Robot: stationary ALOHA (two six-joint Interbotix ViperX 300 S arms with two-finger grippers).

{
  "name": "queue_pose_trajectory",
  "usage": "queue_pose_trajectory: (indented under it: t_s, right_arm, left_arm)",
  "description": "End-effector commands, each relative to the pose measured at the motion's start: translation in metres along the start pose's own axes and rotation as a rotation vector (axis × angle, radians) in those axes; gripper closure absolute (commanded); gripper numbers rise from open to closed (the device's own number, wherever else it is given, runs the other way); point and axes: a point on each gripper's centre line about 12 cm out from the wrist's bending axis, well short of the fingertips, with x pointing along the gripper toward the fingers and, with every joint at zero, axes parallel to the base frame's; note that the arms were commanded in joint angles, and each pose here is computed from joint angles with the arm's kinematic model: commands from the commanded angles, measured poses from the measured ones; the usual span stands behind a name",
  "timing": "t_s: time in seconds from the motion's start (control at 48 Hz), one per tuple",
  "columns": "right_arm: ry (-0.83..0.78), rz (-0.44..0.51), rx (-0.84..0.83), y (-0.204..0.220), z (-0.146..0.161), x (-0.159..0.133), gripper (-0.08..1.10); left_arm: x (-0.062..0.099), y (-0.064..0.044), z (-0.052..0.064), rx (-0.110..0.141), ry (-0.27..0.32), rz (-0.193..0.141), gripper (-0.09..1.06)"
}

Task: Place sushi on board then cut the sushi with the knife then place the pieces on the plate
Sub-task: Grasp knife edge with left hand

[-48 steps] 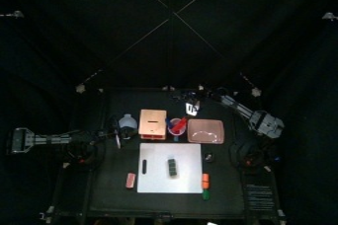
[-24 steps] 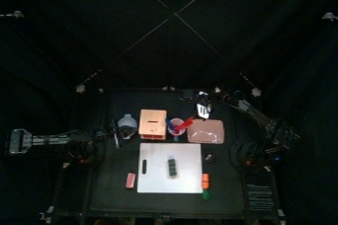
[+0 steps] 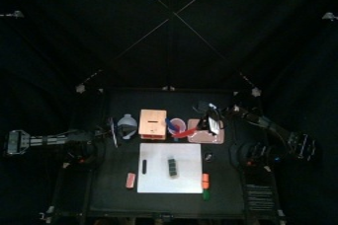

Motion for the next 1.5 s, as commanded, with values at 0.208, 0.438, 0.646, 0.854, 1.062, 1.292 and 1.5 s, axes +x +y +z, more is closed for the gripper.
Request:
queue_pose_trajectory:
  t_s: [0.208, 0.438, 0.646, 0.854, 1.062, 1.292, 1.5]
  right_arm:
    - [-0.321, -0.037, -0.077, 0.033, -0.017, 0.001, 0.69]
    - [-0.456, -0.043, -0.007, 0.030, -0.037, 0.018, 0.69]
    - [-0.498, -0.042, -0.009, 0.035, -0.049, 0.044, 0.69]
    - [-0.562, -0.062, -0.059, 0.044, -0.061, 0.063, 0.69]
    - [-0.570, -0.064, -0.085, 0.051, -0.075, 0.088, 0.69]
    - [-0.487, -0.083, -0.107, 0.047, -0.083, 0.113, 0.69]
    - [-0.449, -0.109, -0.189, 0.044, -0.089, 0.122, 0.69]
  left_arm:
    - [0.003, -0.029, 0.017, 0.041, -0.054, -0.128, 0.99]
    - [-0.003, -0.051, 0.017, 0.035, -0.084, -0.232, 0.99]
    - [-0.007, -0.062, 0.013, 0.030, -0.090, -0.285, 0.97]
    - [-0.010, -0.061, 0.003, 0.029, -0.064, -0.289, 0.90]
    - [-0.010, -0.061, -0.002, 0.038, -0.042, -0.291, 0.76]
    - [-0.006, -0.064, -0.009, 0.048, 0.008, -0.297, 0.52]
    - [-0.002, -0.068, -0.019, 0.059, 0.061, -0.306, 0.29]
